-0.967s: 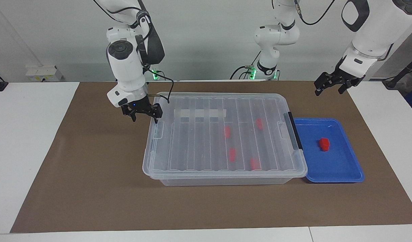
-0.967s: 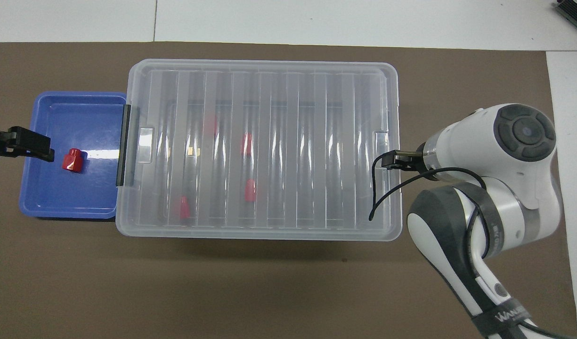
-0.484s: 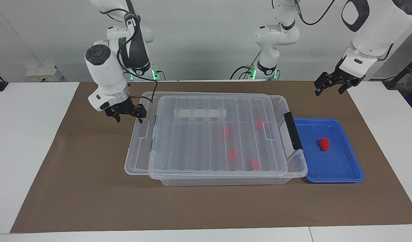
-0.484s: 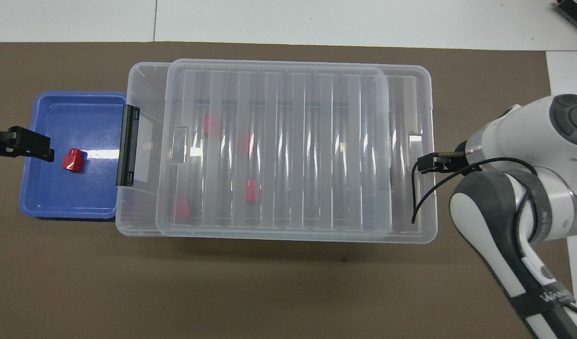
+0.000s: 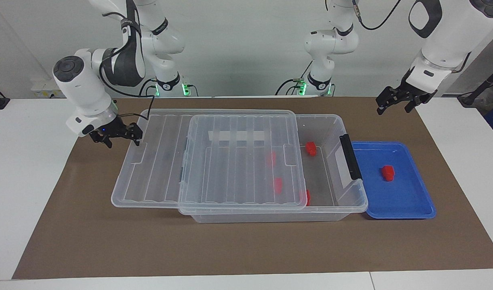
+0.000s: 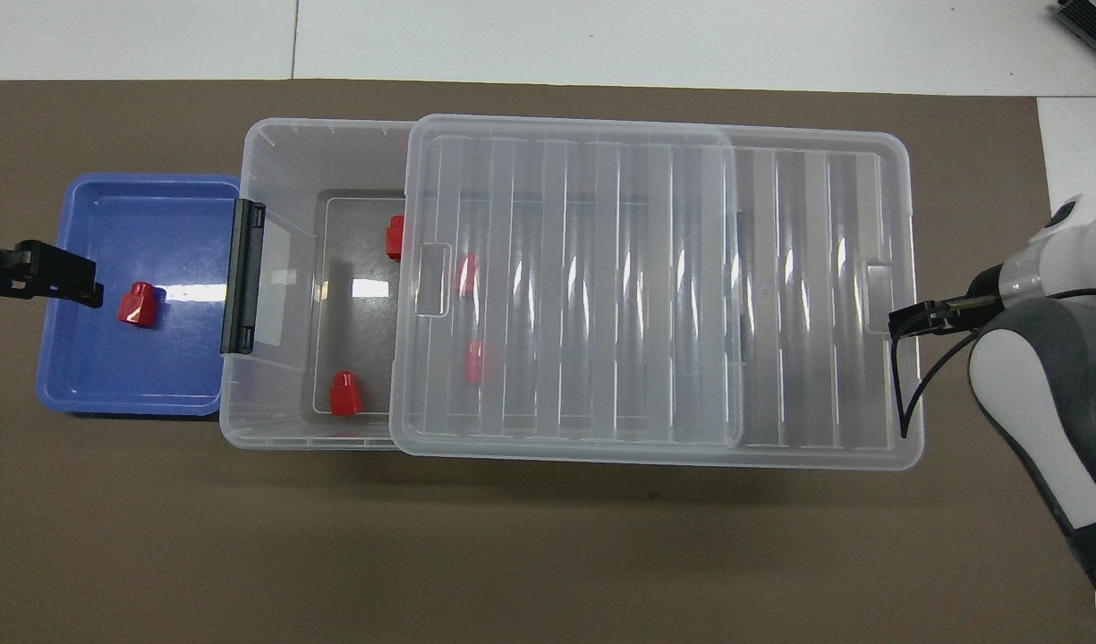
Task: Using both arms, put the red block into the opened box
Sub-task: 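Slide the clear lid away from the blue tray with the right gripper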
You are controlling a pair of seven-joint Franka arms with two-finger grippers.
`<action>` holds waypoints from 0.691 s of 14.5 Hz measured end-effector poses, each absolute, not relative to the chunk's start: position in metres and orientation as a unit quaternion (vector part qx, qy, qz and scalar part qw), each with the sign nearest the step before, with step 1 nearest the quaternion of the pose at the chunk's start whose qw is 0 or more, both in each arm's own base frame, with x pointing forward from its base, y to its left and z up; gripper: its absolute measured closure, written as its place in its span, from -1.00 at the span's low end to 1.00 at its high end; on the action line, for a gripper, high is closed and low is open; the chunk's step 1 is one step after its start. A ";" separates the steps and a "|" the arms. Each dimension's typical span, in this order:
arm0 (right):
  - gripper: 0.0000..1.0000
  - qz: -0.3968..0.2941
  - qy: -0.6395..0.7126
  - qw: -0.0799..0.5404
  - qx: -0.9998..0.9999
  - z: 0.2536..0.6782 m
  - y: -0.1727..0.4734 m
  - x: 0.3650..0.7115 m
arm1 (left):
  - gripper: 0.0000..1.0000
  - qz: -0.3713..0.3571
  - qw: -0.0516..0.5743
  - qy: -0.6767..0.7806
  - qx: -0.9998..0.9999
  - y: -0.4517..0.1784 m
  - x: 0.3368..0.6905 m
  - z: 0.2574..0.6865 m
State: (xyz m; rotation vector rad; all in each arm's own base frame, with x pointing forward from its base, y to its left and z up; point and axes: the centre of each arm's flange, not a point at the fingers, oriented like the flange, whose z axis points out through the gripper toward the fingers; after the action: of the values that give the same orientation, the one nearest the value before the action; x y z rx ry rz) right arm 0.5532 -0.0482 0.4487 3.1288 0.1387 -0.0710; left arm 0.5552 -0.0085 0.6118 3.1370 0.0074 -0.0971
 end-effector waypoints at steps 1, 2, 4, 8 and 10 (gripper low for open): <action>-1.00 -0.023 0.050 0.004 0.999 0.448 -0.052 0.553 | -1.00 -0.031 0.002 0.002 1.000 -0.009 0.555 0.612; -1.00 -0.023 0.053 0.004 0.998 0.448 -0.053 0.552 | -1.00 -0.031 0.002 0.002 1.000 -0.009 0.555 0.612; -1.00 -0.021 0.055 0.004 0.998 0.447 -0.053 0.553 | -1.00 -0.031 0.002 0.002 1.000 -0.009 0.555 0.612; -1.00 -0.017 0.057 0.005 0.998 0.448 -0.051 0.554 | -1.00 -0.031 0.002 0.002 1.000 -0.009 0.555 0.612; -1.00 -0.010 0.059 0.006 0.998 0.453 -0.049 0.557 | -1.00 -0.031 0.002 0.002 1.000 -0.009 0.555 0.612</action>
State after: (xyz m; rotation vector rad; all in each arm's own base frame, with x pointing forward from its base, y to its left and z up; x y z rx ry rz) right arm 0.5565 -0.0489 0.4533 3.1244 0.1838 -0.0329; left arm 0.5552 -0.0085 0.6118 3.1370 0.0075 -0.0971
